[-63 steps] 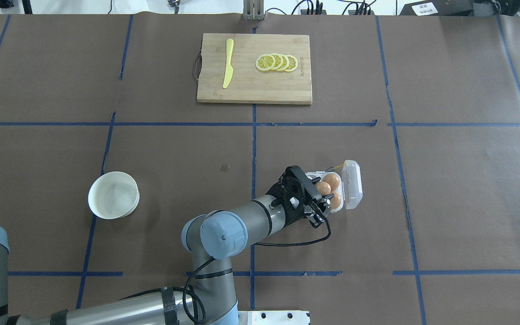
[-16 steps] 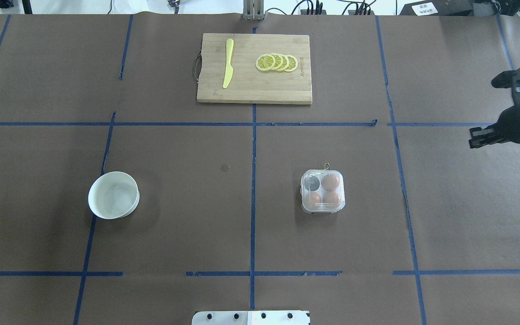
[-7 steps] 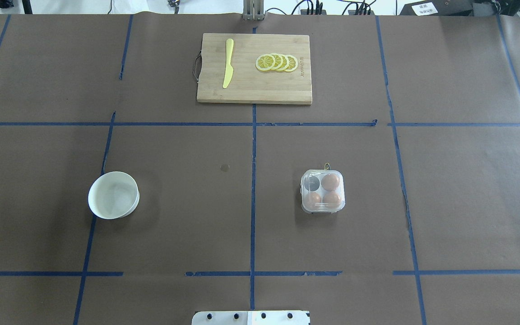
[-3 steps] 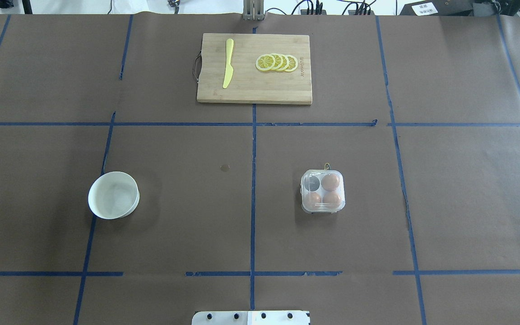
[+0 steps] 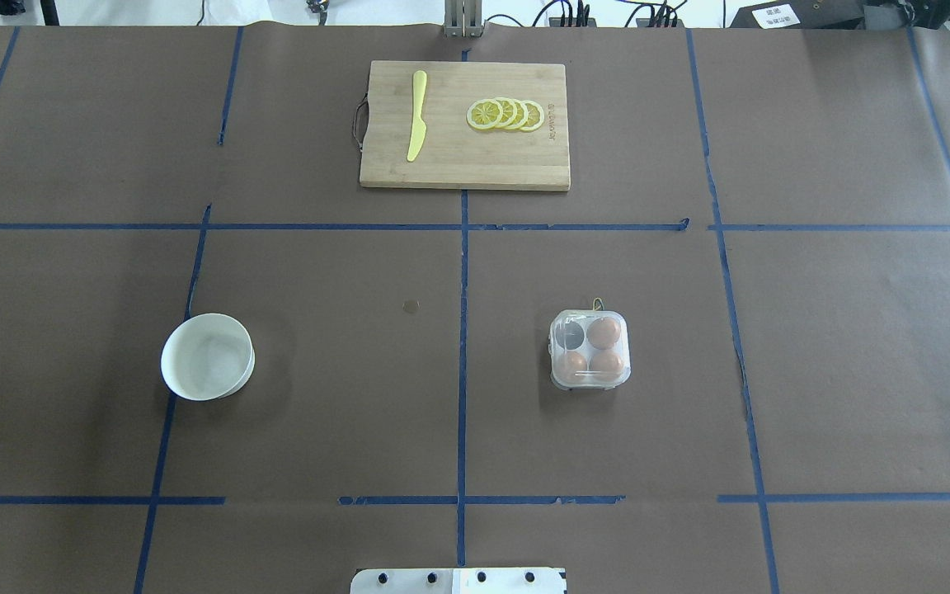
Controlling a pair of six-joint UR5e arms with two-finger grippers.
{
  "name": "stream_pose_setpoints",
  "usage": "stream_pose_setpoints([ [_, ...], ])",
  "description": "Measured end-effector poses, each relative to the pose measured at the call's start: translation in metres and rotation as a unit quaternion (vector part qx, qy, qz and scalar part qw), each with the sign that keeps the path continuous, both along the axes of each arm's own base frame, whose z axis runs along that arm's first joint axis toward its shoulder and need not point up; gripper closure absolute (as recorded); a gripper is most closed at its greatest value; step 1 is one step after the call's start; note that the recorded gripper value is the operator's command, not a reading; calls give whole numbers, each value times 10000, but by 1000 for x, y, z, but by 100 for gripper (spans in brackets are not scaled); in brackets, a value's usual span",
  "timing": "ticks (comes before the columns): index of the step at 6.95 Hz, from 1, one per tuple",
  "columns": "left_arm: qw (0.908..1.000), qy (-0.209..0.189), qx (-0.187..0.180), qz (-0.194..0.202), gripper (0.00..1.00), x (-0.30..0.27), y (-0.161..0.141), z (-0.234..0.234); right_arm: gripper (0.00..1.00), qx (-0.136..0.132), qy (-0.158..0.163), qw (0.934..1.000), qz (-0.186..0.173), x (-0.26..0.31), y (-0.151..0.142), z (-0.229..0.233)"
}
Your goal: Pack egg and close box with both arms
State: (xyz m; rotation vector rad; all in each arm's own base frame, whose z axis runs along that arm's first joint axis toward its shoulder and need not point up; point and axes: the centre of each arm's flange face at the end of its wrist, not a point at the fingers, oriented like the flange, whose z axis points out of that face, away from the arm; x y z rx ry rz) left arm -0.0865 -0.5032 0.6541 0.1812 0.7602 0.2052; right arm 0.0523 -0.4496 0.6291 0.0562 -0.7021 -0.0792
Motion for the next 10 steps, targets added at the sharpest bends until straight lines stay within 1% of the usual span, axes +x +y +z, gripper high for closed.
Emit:
stream_pose_setpoints([
  [4, 10000, 23, 37, 3, 0, 1, 4, -3, 0, -32, 5, 10000, 18, 0, 0, 2],
  [10, 10000, 17, -19, -14, 0, 1, 6, 1, 0, -106, -7, 9999, 24, -1, -2, 8],
])
